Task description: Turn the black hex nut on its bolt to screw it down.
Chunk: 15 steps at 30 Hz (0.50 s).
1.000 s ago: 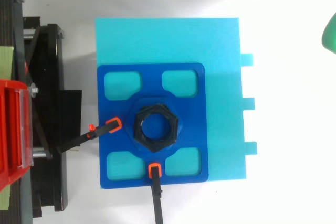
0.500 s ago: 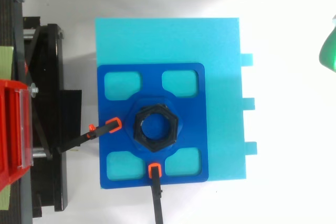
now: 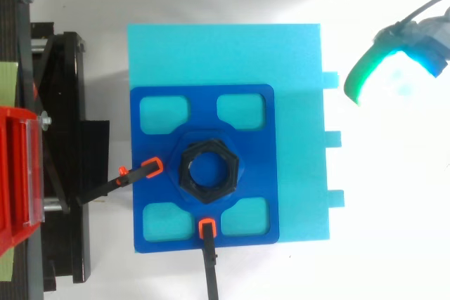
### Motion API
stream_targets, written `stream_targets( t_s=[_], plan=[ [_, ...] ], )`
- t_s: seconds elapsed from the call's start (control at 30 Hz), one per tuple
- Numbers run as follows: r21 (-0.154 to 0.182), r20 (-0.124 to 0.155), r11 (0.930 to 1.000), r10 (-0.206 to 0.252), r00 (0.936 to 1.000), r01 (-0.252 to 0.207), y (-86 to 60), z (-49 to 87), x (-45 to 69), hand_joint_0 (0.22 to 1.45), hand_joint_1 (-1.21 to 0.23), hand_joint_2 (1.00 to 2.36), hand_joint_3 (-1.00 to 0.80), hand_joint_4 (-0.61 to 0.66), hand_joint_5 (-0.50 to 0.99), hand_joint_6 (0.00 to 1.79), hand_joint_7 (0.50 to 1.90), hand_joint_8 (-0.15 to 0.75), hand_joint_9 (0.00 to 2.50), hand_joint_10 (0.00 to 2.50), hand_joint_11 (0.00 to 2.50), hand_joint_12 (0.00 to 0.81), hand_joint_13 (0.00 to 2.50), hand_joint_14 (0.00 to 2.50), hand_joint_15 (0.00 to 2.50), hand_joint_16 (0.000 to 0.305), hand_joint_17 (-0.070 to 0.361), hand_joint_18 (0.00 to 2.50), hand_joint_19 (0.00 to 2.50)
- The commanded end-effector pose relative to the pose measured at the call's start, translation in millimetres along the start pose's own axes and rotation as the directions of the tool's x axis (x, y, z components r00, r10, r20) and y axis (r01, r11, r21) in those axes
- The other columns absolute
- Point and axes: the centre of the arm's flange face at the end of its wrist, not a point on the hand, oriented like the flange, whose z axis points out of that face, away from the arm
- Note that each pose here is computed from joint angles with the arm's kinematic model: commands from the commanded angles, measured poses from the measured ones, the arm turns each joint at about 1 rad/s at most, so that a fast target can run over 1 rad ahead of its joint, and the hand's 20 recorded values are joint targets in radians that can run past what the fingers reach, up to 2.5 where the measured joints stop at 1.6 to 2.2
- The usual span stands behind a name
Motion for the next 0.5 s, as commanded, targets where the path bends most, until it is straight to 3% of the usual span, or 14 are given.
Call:
stream_targets(
  t_s=[0.0, 0.07, 0.13, 0.27, 0.3, 0.37, 0.4, 0.47],
  plan=[
    [-0.031, 0.044, 0.9957, -0.086, 0.9953, 0.088, 1.6, 8.3, 4.1, 0.45, -0.51, 1.00, -0.50, 0.16, -0.23, 0.50, 0.68, 0.260, 0.34, 0.00, 0.05, 0.343, 0.19, 0.00, 0.00, 0.050, 0.113, 0.33, 0.23],
    [-0.008, 0.036, 0.9865, -0.163, 0.9860, 0.163, -9.4, 20.7, 13.1, 0.45, -0.51, 1.00, -0.50, 0.16, -0.23, 0.50, 0.68, 0.262, 0.33, 0.00, 0.06, 0.349, 0.15, 0.00, 0.00, 0.050, 0.113, 0.28, 0.22],
    [-0.006, 0.035, 0.9847, -0.174, 0.9841, 0.174, -10.3, 24.8, 14.5, 0.45, -0.51, 1.00, -0.50, 0.16, -0.23, 0.50, 0.69, 0.265, 0.33, 0.00, 0.07, 0.354, 0.11, 0.00, 0.00, 0.051, 0.114, 0.25, 0.23],
    [0.015, 0.022, 0.9771, -0.213, 0.9769, 0.212, -10.5, 50.2, 22.5, 0.44, -0.53, 1.00, -0.50, 0.17, -0.22, 0.50, 0.69, 0.265, 0.32, 0.00, 0.06, 0.350, 0.09, 0.00, 0.00, 0.051, 0.114, 0.22, 0.22],
    [0.031, 0.014, 0.9747, -0.222, 0.9750, 0.221, -14.8, 54.8, 25.1, 0.44, -0.53, 1.00, -0.50, 0.17, -0.22, 0.50, 0.69, 0.265, 0.32, 0.00, 0.06, 0.351, 0.09, 0.00, 0.00, 0.051, 0.114, 0.22, 0.22],
    [0.049, -0.005, 0.9683, -0.245, 0.9696, 0.245, -8.8, 62.1, 26.7, 0.44, -0.53, 1.00, -0.50, 0.17, -0.22, 0.50, 0.69, 0.265, 0.31, 0.00, 0.06, 0.351, 0.09, 0.00, 0.00, 0.051, 0.115, 0.22, 0.22],
    [0.072, -0.034, 0.9626, -0.260, 0.9651, 0.261, -10.8, 73.9, 31.8, 0.44, -0.53, 1.00, -0.50, 0.17, -0.22, 0.50, 0.69, 0.267, 0.31, 0.00, 0.06, 0.350, 0.09, 0.00, 0.00, 0.051, 0.115, 0.22, 0.21],
    [0.073, -0.046, 0.9619, -0.261, 0.9643, 0.264, -10.2, 78.2, 34.6, 0.44, -0.53, 1.00, -0.50, 0.18, -0.22, 0.50, 0.69, 0.268, 0.31, 0.00, 0.06, 0.351, 0.09, 0.00, 0.00, 0.051, 0.115, 0.22, 0.22]
  ],
)
